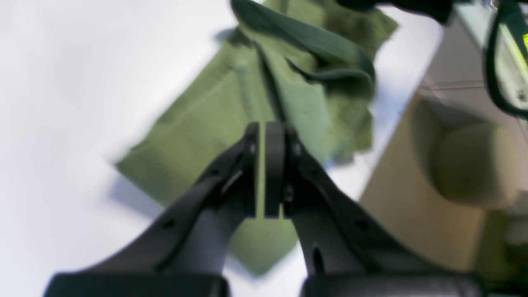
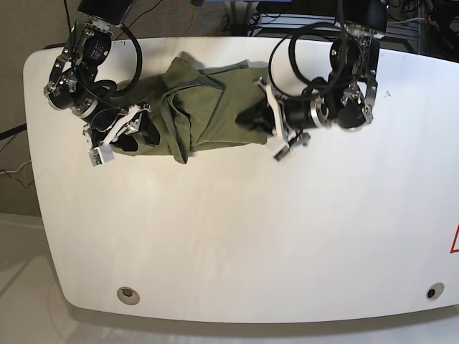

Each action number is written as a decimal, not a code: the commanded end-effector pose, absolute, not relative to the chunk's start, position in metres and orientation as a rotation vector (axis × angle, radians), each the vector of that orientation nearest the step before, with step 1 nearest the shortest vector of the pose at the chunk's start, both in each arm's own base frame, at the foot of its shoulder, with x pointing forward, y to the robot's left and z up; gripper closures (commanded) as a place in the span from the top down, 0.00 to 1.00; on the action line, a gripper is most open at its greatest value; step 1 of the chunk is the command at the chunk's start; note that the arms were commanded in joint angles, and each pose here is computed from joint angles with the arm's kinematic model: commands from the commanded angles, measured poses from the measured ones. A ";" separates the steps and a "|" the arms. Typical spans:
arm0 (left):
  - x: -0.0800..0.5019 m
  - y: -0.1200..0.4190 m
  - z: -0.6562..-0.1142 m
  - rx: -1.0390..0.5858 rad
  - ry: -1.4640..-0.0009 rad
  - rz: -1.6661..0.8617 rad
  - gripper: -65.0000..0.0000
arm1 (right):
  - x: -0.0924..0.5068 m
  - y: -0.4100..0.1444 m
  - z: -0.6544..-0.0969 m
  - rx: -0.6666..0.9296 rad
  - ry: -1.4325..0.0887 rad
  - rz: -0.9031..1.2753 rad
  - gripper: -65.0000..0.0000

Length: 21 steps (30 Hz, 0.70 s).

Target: Fold the T-shirt properly

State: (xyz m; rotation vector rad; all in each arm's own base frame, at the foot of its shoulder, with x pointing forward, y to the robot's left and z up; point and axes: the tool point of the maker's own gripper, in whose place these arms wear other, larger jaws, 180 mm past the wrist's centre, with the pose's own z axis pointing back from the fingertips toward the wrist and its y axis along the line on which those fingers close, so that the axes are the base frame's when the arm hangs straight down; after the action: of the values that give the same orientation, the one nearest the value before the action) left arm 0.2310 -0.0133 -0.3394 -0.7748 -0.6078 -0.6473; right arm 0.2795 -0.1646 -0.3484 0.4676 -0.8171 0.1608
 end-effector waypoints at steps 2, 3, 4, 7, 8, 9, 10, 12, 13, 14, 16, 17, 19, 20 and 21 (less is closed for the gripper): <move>0.219 -0.007 -0.350 -0.758 -0.561 -0.668 0.18 | 0.283 -0.170 -0.344 0.461 -0.843 0.162 0.57; 0.216 -0.006 -0.354 -0.753 -0.545 -0.671 0.24 | 0.283 -0.171 -0.345 0.460 -0.839 0.156 0.58; 0.215 -0.005 -0.357 -0.750 -0.532 -0.672 0.30 | 0.283 -0.173 -0.346 0.461 -0.836 0.150 0.58; 0.212 -0.001 -0.364 -0.742 -0.508 -0.667 0.42 | 0.281 -0.179 -0.350 0.462 -0.827 0.126 0.61; 0.215 0.000 -0.365 -0.739 -0.505 -0.662 0.45 | 0.281 -0.182 -0.351 0.470 -0.824 0.110 0.62; 0.217 0.001 -0.367 -0.736 -0.503 -0.656 0.48 | 0.281 -0.185 -0.353 0.477 -0.821 0.095 0.63; 0.217 0.002 -0.368 -0.735 -0.501 -0.653 0.49 | 0.280 -0.188 -0.354 0.482 -0.817 0.082 0.64; 0.218 0.003 -0.369 -0.734 -0.498 -0.645 0.51 | 0.278 -0.195 -0.357 0.493 -0.810 0.056 0.65; 0.218 0.004 -0.370 -0.732 -0.497 -0.641 0.52 | 0.277 -0.198 -0.358 0.498 -0.808 0.042 0.66; 0.218 0.004 -0.371 -0.734 -0.496 -0.639 0.53 | 0.276 -0.202 -0.359 0.502 -0.805 0.033 0.66; 0.217 0.004 -0.371 -0.736 -0.494 -0.635 0.54 | 0.274 -0.209 -0.360 0.507 -0.800 0.017 0.66; 0.216 0.004 -0.371 -0.737 -0.494 -0.633 0.54 | 0.273 -0.213 -0.361 0.508 -0.798 0.011 0.66; 0.215 0.003 -0.370 -0.741 -0.503 -0.617 0.56 | 0.268 -0.234 -0.360 0.488 -0.790 -0.015 0.67; 0.214 0.002 -0.369 -0.743 -0.504 -0.616 0.57 | 0.268 -0.237 -0.360 0.482 -0.787 -0.013 0.67; 0.214 0.001 -0.369 -0.745 -0.505 -0.615 0.57 | 0.267 -0.240 -0.360 0.476 -0.784 -0.012 0.67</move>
State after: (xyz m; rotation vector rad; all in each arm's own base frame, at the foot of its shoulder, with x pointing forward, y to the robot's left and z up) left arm 0.2075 0.0070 -0.3817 -0.7212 -0.4547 -0.6153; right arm 0.2610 -0.2227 -0.3742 0.5114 -0.7427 -0.0240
